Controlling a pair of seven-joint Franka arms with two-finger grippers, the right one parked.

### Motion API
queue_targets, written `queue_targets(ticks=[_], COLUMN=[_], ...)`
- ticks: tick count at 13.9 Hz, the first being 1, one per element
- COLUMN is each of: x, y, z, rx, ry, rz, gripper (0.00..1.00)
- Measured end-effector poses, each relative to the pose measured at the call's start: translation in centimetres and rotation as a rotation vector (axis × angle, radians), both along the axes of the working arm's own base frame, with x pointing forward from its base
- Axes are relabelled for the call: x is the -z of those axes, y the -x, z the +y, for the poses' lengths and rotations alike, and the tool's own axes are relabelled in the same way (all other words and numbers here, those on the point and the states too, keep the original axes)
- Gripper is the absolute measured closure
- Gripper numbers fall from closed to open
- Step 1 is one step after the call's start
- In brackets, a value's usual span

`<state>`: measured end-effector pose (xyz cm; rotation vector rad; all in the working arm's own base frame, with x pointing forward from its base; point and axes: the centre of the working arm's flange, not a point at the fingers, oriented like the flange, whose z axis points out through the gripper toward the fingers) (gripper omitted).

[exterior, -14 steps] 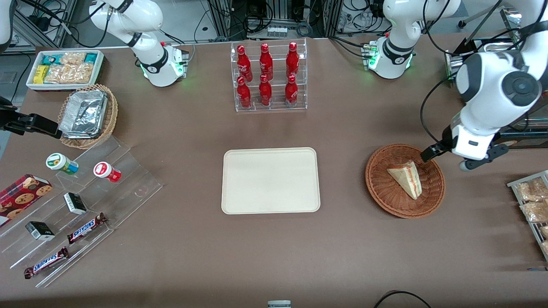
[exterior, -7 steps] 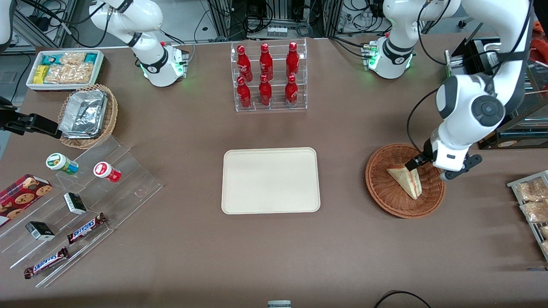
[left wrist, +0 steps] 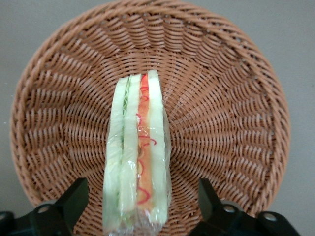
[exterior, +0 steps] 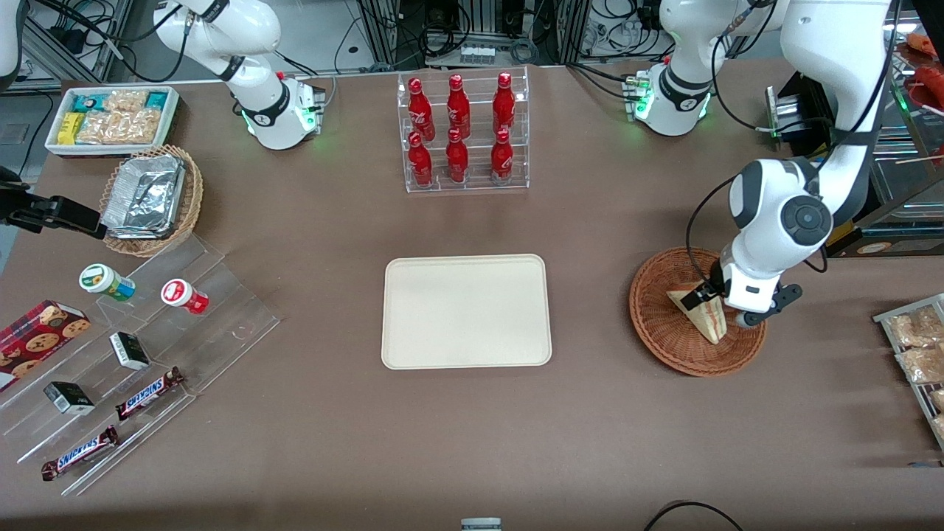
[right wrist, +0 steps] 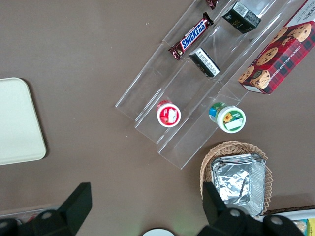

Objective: Place sandwich from basket to tray
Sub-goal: 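Lower the left gripper and close it on the wrapped sandwich, then lift the sandwich and carry it with the left gripper to the tray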

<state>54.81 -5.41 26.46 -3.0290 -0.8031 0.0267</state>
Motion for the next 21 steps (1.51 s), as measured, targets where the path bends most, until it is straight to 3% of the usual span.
queue_targets(ticks=[1, 2, 6, 8, 11, 13, 16, 21], x=[0.5, 0.7, 1.1, 1.0, -0.6, -3.0, -6.7, -10.0], y=[0.1, 0.2, 0.4, 0.2, -0.7, -1.8, -2.6, -1.1], z=[0.0, 0.0, 0.0, -0.4, -1.3, -3.2, -7.7, -19.0], rx=[0.0, 0.003, 0.014, 0.02, 0.034, 0.068, 0.151, 0.336], ry=[0.0, -0.001, -0.004, -0.004, -0.013, -0.025, -0.044, -0.039], rz=[0.01, 0.018, 0.047, 0.051, 0.099, 0.125, 0.125, 0.068], gripper=[0.05, 0.11, 0.58, 0.69, 0.81, 0.84, 0.84, 0.84])
